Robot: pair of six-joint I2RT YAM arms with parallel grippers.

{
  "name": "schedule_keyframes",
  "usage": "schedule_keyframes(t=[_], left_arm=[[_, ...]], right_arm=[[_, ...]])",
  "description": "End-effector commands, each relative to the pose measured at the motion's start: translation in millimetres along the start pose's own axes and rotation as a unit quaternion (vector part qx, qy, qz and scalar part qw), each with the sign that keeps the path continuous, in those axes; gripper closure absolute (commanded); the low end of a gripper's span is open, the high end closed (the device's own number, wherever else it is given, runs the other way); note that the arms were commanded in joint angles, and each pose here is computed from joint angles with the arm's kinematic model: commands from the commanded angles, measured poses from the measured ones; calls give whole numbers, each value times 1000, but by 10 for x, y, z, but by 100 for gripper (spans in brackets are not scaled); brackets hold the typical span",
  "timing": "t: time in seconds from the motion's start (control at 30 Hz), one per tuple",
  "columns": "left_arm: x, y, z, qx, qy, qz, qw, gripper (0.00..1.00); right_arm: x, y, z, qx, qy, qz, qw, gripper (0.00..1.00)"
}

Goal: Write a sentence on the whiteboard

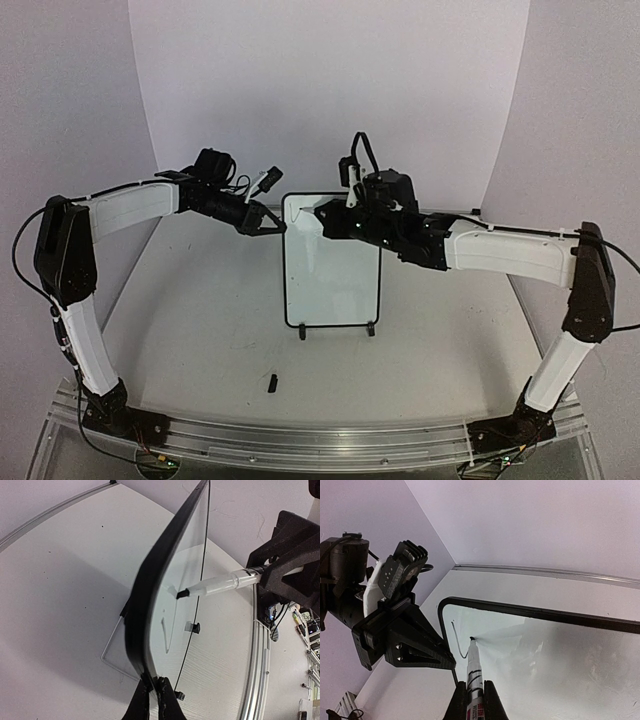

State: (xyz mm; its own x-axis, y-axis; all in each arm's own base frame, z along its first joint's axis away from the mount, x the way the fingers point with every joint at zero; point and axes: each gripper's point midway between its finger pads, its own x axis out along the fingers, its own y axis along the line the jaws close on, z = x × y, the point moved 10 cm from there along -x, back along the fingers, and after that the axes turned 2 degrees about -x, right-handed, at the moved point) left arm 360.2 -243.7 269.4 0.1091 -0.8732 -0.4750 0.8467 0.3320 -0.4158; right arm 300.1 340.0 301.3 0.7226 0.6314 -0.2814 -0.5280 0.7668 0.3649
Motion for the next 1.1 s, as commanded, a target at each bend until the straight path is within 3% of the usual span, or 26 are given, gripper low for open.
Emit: schedule_keyframes(t=[0.0,0.67,1.07], left_arm=[[36,-86,-41,28,23,11,999,100],[21,-92,-33,31,23,15,999,100],[24,-101,-38,32,24,15,999,100]], right_arm=[[-49,-93,114,7,-31,-30,999,100],[-125,-212,-144,19,9,-44,999,100],[-189,-125,147,18,-42,-45,998,100]])
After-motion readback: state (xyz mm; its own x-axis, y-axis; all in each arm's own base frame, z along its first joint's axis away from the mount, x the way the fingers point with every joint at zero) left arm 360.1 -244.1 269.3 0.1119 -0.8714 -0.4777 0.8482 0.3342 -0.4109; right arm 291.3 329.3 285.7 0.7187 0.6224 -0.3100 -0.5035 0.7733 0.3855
